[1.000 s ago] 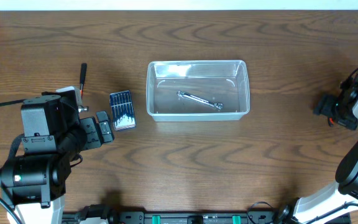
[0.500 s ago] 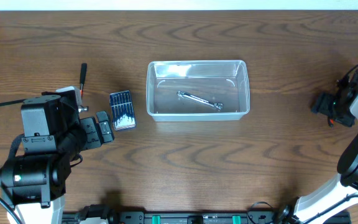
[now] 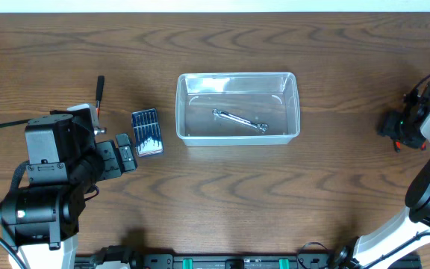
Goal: Pack container
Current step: 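Move right gripper to the red-black pliers and grasp them, then carry the pliers with right gripper into the container and lower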
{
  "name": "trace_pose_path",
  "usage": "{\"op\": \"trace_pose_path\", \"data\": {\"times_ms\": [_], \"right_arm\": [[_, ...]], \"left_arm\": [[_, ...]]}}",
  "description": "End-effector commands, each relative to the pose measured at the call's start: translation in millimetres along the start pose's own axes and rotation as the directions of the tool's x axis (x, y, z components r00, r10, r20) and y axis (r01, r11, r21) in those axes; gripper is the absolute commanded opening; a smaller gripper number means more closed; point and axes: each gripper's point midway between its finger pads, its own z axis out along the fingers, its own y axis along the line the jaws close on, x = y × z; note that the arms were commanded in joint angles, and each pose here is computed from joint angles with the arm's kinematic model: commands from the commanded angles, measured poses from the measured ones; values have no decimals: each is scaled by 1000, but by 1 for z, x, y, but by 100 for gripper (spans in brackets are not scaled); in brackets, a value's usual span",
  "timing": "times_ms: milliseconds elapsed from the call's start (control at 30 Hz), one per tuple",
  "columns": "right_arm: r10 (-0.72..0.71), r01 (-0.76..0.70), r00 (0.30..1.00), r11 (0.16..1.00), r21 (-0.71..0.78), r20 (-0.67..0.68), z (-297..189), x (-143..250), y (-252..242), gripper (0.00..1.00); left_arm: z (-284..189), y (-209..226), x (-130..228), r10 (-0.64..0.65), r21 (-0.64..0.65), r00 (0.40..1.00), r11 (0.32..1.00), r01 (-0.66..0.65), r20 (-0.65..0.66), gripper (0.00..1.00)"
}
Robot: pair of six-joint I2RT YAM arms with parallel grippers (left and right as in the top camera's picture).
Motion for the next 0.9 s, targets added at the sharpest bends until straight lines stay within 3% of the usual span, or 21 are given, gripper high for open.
{"op": "trace_pose_path", "data": {"times_ms": [0, 167, 300, 467, 867], "right_arm": [[4, -4, 998, 1000, 5, -56, 13, 13, -4, 52], [12, -12, 998, 1000, 5, -64, 13, 15, -4, 23], [10, -10, 998, 1000, 4, -64, 13, 15, -3, 17], [6, -6, 998, 1000, 3, -64, 13, 15, -2, 3], [-56, 55, 998, 997, -45, -19, -8, 0, 29, 1]], "left_arm": [[-6, 0, -6, 4, -5, 1000, 1000, -4, 25, 98], [-6, 0, -6, 4, -5, 1000, 1000, -4, 25, 98], [-7, 0, -5, 4, -4, 1000, 1000, -4, 25, 98], [-7, 0, -5, 4, -4, 1000, 1000, -4, 25, 98], [-7, 0, -7, 6, -4, 999, 1000, -6, 33, 98]]}}
